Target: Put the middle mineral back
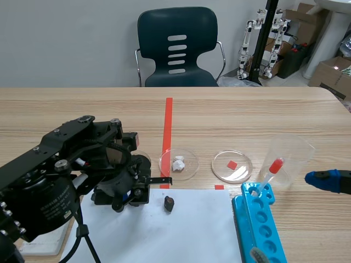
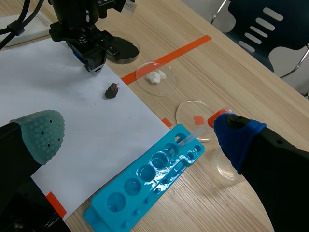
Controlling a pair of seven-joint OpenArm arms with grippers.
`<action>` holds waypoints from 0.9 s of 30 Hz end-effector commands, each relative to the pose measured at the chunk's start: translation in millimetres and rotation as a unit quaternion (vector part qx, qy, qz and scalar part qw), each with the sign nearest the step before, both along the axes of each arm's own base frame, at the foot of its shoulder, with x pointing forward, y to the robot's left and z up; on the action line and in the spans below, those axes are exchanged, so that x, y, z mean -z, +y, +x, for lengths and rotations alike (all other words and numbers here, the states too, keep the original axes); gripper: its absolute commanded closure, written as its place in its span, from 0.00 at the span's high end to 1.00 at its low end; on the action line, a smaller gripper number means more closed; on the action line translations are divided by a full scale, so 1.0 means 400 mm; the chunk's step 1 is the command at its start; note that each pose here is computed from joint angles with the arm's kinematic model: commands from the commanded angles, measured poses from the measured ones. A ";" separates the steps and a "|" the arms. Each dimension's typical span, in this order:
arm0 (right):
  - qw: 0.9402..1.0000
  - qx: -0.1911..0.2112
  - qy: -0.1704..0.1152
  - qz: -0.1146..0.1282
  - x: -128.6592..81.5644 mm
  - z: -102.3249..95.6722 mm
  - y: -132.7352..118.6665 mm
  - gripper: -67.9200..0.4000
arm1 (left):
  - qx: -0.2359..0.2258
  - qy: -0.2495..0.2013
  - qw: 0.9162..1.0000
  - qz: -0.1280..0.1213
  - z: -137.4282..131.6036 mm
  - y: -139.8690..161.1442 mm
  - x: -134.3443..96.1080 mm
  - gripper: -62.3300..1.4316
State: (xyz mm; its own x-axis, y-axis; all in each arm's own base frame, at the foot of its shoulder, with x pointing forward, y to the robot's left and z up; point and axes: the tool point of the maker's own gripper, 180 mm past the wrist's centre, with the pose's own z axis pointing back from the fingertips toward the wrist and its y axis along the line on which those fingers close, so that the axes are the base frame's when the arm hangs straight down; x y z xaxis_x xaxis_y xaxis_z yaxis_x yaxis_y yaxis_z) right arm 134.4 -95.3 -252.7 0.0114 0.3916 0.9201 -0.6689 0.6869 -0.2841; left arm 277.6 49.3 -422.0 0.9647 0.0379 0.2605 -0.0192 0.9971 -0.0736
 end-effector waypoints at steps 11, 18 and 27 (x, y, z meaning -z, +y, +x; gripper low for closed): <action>1.000 -0.002 -0.012 0.005 -0.016 0.008 0.001 0.96 | 0.002 -0.015 1.000 -0.002 0.024 -0.007 -0.022 0.33; 1.000 -0.002 -0.012 0.005 -0.016 0.008 0.001 0.96 | 0.002 -0.017 1.000 -0.002 0.026 -0.007 -0.023 0.62; 1.000 -0.002 -0.012 0.005 -0.016 0.008 0.001 0.96 | 0.003 -0.018 1.000 -0.002 0.025 -0.006 -0.025 0.98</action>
State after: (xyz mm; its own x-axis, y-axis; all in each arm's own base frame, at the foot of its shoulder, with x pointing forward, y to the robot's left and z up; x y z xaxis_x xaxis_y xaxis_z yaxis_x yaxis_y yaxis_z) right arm 134.4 -95.3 -252.7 0.0114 0.3916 0.9201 -0.6689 0.6869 -0.2841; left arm 277.6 49.8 -422.0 0.9647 0.0364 0.2608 -0.0185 0.9973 -0.0707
